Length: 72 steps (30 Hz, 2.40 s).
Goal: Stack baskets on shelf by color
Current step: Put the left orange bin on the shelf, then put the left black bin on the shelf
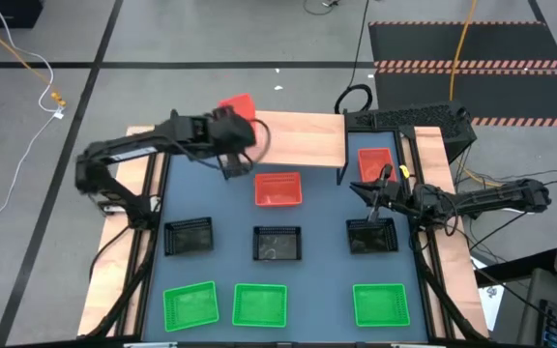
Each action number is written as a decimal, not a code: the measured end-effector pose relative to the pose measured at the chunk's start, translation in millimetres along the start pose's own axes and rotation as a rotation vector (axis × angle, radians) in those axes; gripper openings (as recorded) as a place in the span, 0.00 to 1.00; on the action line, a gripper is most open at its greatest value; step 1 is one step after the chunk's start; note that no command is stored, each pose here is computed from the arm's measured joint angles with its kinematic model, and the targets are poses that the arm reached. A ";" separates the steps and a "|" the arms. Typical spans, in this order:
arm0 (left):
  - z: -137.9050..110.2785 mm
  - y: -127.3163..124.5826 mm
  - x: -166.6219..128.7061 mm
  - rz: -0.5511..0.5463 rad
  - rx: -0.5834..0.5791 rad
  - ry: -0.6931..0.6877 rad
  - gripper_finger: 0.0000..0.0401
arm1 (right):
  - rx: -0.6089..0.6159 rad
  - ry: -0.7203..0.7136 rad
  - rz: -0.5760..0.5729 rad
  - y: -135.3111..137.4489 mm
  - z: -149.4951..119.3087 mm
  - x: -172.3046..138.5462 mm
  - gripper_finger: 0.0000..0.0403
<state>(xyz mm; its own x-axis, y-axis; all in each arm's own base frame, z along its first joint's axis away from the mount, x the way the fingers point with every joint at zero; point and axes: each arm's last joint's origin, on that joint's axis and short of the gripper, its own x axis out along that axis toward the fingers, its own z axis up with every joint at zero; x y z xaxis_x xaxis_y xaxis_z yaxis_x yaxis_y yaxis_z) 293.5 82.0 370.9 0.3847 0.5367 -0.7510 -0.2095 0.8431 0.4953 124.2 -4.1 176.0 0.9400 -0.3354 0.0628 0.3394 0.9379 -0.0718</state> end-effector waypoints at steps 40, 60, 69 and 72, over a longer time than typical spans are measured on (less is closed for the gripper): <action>30.7 -4.3 -9.3 -0.026 -0.084 -0.297 0.30 | 0.232 0.120 -0.136 -2.3 -13.6 -0.3 0.08; 25.4 -29.9 -80.9 -0.133 -0.266 -0.509 0.30 | 0.126 0.170 0.043 3.1 -17.4 -0.2 0.08; 27.1 -29.4 -79.1 -0.046 -0.300 -0.499 0.30 | 0.153 0.200 0.034 3.0 -20.5 -0.6 0.08; 27.1 -28.1 -77.3 -0.041 -0.303 -0.493 0.30 | 0.198 0.106 0.026 2.4 -11.0 0.9 0.08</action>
<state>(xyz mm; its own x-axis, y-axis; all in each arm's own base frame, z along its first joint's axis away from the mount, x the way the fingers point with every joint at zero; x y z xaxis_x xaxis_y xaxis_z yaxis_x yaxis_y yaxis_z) 294.1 16.0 427.0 0.7558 0.4857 -0.4392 -0.4056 0.8738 0.2682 126.3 -3.2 164.9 0.9504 -0.3083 -0.0418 0.3111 0.9421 0.1253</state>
